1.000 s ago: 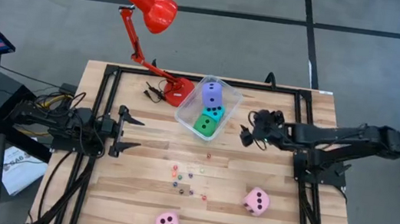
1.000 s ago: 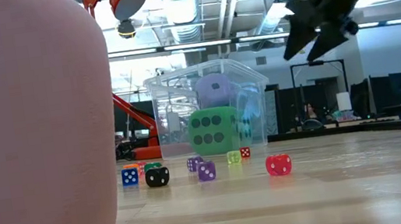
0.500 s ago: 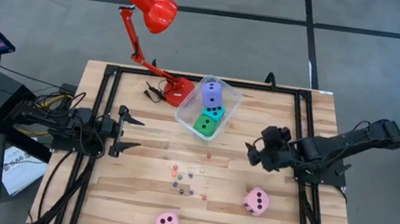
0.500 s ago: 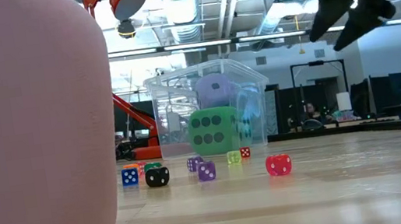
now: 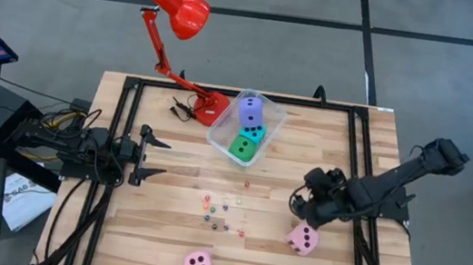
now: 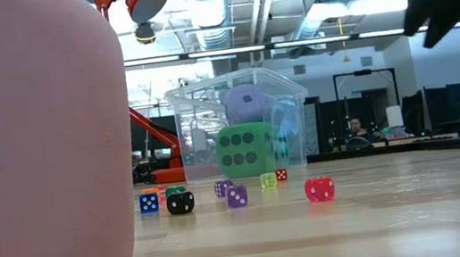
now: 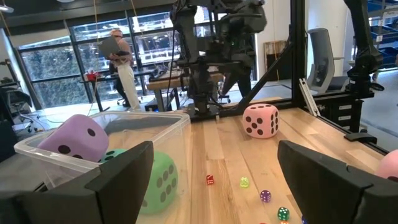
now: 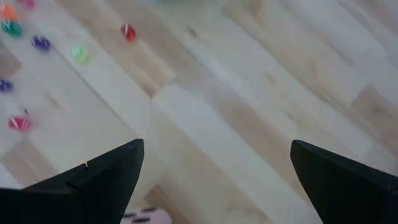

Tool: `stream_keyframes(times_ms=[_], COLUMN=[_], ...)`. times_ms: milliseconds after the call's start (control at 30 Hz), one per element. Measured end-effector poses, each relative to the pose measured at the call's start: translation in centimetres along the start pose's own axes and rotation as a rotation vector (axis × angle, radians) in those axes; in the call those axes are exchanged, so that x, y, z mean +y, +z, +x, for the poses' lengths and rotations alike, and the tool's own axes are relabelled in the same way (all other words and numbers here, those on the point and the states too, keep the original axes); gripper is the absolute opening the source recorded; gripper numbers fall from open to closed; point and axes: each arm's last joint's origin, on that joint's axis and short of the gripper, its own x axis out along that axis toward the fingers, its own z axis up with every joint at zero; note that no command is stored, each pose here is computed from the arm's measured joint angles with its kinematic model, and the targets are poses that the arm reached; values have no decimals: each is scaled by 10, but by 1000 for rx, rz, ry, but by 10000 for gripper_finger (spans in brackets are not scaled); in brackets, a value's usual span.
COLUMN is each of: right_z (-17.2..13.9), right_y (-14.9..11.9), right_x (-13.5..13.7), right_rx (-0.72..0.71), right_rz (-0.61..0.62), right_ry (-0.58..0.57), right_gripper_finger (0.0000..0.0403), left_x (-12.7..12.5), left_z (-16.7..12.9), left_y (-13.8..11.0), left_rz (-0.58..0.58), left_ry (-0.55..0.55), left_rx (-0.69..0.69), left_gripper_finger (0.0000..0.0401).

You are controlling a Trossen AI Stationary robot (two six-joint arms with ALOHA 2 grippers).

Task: Pick & Place Dice
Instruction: Put the right pink dice into the transparent bin

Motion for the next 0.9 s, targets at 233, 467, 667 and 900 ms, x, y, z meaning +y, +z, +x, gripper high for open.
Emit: stream_keyframes(times_ms=[233,467,667,900], right_z=[-2,-14,-15,-4], right_y=[-25,-46,-66,-86], right_x=[13,19,26,43], right_rx=[50,72,76,76], right_rz=[-37,-58,-83,-133], right_ry=[5,87,89,77], right_gripper_finger=[400,400,400,400], left_x=[0,0,0,0], left_z=[0,0,0,0], left_y=[0,0,0,0], left_rz=[0,0,0,0], left_ry=[0,0,0,0], left_rx=[0,0,0,0], left_gripper_finger=[333,333,333,333])
